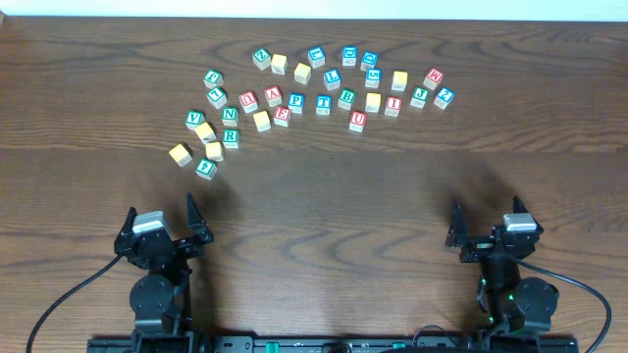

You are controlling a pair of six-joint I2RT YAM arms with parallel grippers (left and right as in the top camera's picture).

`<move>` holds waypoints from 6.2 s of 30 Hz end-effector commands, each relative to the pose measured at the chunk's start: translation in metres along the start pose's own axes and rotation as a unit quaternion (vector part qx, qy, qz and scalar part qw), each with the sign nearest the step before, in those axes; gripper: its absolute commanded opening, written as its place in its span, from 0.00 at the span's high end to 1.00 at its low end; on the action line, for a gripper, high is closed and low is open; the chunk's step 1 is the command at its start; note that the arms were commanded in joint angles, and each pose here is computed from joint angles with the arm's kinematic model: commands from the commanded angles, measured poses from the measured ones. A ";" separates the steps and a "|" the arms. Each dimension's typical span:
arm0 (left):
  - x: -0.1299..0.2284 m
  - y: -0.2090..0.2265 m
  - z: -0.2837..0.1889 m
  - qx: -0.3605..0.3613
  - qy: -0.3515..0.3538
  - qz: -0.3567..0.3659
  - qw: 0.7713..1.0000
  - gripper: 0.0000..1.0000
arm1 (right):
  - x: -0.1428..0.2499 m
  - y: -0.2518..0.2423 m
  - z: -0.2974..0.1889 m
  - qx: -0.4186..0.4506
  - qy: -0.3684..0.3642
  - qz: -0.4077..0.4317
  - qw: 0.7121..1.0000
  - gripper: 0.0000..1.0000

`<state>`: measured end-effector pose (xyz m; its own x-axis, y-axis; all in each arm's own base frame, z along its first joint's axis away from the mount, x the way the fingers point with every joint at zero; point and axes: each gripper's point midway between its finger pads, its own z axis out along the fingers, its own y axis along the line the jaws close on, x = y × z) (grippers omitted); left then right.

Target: Spell out NEURIPS

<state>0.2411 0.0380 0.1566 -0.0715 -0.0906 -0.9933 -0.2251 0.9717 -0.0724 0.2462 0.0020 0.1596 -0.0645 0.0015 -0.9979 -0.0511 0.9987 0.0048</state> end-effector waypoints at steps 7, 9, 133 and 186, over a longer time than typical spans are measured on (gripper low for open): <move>0.016 0.004 0.001 -0.008 0.025 0.008 1.000 0.03 | 0.000 -0.002 0.000 0.004 0.000 0.007 1.000 0.01; 0.016 0.004 0.001 -0.008 0.025 0.008 1.000 0.03 | 0.000 -0.002 0.000 0.004 0.000 0.007 1.000 0.01; -0.141 -0.008 -0.012 0.001 -0.073 -0.013 0.997 0.03 | -0.004 -0.002 0.000 0.004 -0.010 0.006 1.000 0.01; -0.151 -0.066 0.101 0.061 0.280 0.033 0.958 0.03 | -0.128 0.034 0.136 -0.155 0.312 0.080 0.934 0.01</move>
<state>0.3507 0.0155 0.2914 -0.5919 -0.0955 -0.8004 -0.1237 0.9920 -0.0269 0.3756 0.0360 0.2658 -0.6567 0.0487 -0.7526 -0.2280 0.9384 0.2597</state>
